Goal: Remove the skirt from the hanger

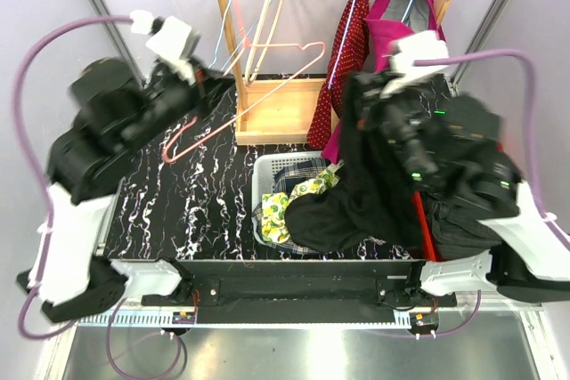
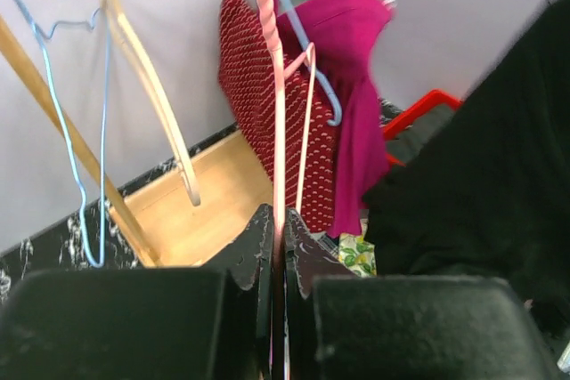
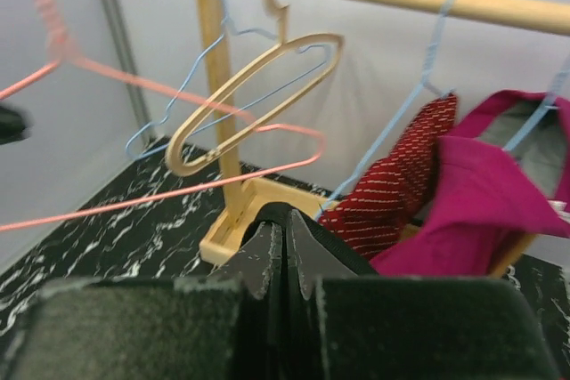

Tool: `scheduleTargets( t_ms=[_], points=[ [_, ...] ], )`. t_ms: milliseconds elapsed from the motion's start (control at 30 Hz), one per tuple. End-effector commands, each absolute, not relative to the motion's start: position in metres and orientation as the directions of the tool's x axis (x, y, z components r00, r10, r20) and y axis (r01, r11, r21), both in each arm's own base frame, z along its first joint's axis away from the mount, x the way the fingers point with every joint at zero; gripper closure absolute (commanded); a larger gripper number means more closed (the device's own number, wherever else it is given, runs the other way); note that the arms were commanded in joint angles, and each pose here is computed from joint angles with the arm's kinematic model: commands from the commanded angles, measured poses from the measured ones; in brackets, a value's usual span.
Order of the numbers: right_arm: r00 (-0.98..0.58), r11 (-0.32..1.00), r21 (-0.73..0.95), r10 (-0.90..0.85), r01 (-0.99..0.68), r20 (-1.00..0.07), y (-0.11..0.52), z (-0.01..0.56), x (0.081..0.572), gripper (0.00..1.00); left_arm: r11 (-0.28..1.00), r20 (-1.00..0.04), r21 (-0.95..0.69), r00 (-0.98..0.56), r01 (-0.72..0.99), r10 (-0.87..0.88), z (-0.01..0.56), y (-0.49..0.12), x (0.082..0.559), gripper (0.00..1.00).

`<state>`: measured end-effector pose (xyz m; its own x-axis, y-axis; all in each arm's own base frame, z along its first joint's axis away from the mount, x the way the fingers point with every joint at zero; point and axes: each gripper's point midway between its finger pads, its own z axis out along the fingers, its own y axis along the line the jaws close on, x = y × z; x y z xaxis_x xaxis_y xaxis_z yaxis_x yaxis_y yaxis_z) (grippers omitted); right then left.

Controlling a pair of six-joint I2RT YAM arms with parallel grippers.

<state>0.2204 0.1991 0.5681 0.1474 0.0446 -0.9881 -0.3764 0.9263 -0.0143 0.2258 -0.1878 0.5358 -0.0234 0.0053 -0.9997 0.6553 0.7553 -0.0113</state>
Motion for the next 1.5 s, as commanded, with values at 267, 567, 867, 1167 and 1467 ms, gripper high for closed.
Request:
scheduleTargets(
  t_ms=[267, 567, 867, 1167, 1467],
  points=[
    [-0.077, 0.738, 0.131, 0.107, -0.662, -0.991, 0.294, 0.488, 0.197, 1.00, 0.895, -0.994, -0.096, 0.002, 0.436, -0.107, 0.560, -0.185, 0.294, 1.00],
    [-0.328, 0.818, 0.222, 0.043, -0.531, -0.944, 0.287, 0.326, 0.212, 1.00, 0.913, -0.996, -0.067, 0.021, 0.402, -0.082, 0.560, -0.205, 0.332, 1.00],
    [-0.657, 0.837, 0.482, 0.213, -0.259, -0.723, 0.262, 0.189, 0.227, 1.00, 0.918, -0.998, -0.055, 0.005, 0.393, -0.062, 0.547, -0.231, 0.369, 1.00],
    [-0.904, 0.876, 0.481, 0.224, 0.023, -0.365, 0.273, 0.058, 0.205, 1.00, 0.935, -0.999, -0.016, 0.023, 0.353, -0.025, 0.538, -0.243, 0.399, 1.00],
    [-0.936, 0.855, 0.518, 0.206, 0.031, -0.285, 0.286, 0.015, 0.194, 1.00, 0.962, -0.993, 0.057, 0.112, 0.268, 0.028, 0.542, -0.248, 0.439, 1.00]
  ],
)
